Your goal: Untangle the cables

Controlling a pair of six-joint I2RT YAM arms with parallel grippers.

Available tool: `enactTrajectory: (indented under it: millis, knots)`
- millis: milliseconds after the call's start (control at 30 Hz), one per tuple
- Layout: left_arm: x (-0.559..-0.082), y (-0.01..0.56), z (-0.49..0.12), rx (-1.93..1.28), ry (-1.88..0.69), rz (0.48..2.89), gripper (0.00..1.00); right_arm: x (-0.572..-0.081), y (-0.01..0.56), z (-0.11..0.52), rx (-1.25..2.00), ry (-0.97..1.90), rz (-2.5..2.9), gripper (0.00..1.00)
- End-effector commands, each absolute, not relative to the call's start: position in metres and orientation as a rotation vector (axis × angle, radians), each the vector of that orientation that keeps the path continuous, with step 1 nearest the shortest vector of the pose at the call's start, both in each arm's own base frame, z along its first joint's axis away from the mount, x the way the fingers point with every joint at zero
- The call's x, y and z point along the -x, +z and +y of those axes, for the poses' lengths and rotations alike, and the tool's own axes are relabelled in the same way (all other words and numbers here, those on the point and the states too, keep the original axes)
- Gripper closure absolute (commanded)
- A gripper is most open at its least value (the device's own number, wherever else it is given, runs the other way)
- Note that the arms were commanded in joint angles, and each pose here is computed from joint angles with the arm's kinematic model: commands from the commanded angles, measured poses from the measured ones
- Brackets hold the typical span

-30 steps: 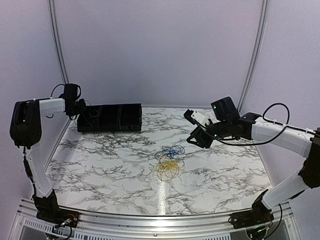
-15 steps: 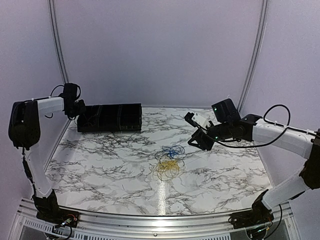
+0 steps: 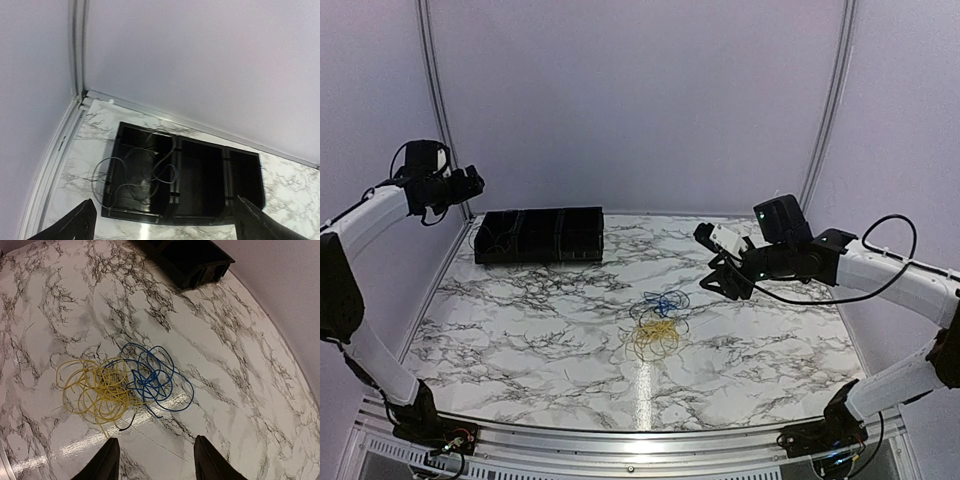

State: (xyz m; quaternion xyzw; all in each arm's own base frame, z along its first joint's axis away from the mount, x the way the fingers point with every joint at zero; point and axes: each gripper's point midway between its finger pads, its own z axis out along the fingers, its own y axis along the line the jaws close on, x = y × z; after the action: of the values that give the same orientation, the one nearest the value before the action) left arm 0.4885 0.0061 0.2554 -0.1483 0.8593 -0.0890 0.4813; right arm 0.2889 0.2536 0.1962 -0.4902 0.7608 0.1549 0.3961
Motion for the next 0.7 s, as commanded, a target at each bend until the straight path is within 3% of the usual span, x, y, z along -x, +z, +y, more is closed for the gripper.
enactTrajectory:
  millis: [0, 233, 333, 367, 467, 667]
  knots:
    - [-0.462, 0.294, -0.054, 0.189, -0.473, 2.049, 0.01, -0.285, 0.199, 0.251, 1.335, 0.353, 1.856, 0.46]
    - [-0.423, 0.301, -0.193, -0.296, -0.382, 2.091, 0.01, -0.299, 0.173, 0.259, 1.524, 0.322, 1.877, 0.43]
    - [-0.405, 0.334, -0.225, -0.354, -0.071, 1.974, 0.01, -0.31, 0.165, 0.27, 1.527, 0.41, 1.928, 0.43]
    - [-0.407, 0.353, -0.212, -0.197, 0.034, 1.899, 0.01, -0.314, 0.161, 0.271, 1.517, 0.437, 1.959, 0.43]
    - [-0.412, 0.352, -0.193, 0.08, 0.006, 1.877, 0.01, -0.323, 0.155, 0.278, 1.508, 0.534, 2.001, 0.45]
    - [-0.414, 0.278, -0.259, 0.064, -0.386, 2.105, 0.01, -0.335, 0.125, 0.289, 1.492, 0.618, 2.102, 0.51]
